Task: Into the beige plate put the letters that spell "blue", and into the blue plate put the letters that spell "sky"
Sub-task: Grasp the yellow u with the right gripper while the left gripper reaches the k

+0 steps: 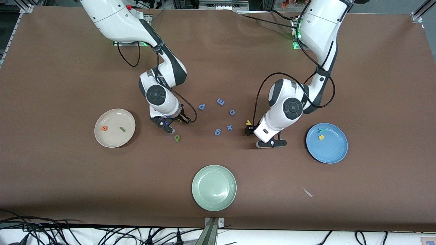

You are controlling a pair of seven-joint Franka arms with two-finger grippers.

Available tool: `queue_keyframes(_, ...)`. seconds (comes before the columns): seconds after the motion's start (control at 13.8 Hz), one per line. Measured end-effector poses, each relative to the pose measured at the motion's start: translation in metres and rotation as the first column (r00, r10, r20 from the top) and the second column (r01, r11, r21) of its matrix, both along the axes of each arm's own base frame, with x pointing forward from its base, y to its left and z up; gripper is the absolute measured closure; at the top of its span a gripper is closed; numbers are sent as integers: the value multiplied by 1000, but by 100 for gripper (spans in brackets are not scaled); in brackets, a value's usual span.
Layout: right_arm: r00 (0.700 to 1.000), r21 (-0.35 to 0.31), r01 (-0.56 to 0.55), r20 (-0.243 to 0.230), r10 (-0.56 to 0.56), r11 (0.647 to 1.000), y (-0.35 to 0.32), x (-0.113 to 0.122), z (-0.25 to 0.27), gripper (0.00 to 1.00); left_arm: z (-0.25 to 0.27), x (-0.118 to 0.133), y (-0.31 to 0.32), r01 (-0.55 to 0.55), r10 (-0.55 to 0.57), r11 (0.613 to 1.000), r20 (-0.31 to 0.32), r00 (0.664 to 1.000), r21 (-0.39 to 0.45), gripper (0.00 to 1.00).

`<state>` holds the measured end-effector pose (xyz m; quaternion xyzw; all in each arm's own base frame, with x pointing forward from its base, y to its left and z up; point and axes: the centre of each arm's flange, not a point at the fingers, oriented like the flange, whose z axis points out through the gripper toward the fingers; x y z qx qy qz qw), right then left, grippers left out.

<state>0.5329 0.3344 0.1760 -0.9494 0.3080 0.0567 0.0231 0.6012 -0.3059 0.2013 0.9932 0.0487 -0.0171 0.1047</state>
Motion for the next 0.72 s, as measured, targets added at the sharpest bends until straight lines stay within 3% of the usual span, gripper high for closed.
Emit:
queue_keyframes(0.58,1000,0,-3,4,3,1000,-1,2,1,74,-33,-11,-10,20,-19,1000,-28,999,24,17)
queue_keyframes(0.72,999,-13,-45,-3,45,999,-10,10,8,74,-32,-11,-11,19,-19,1000,-27,999,23,17)
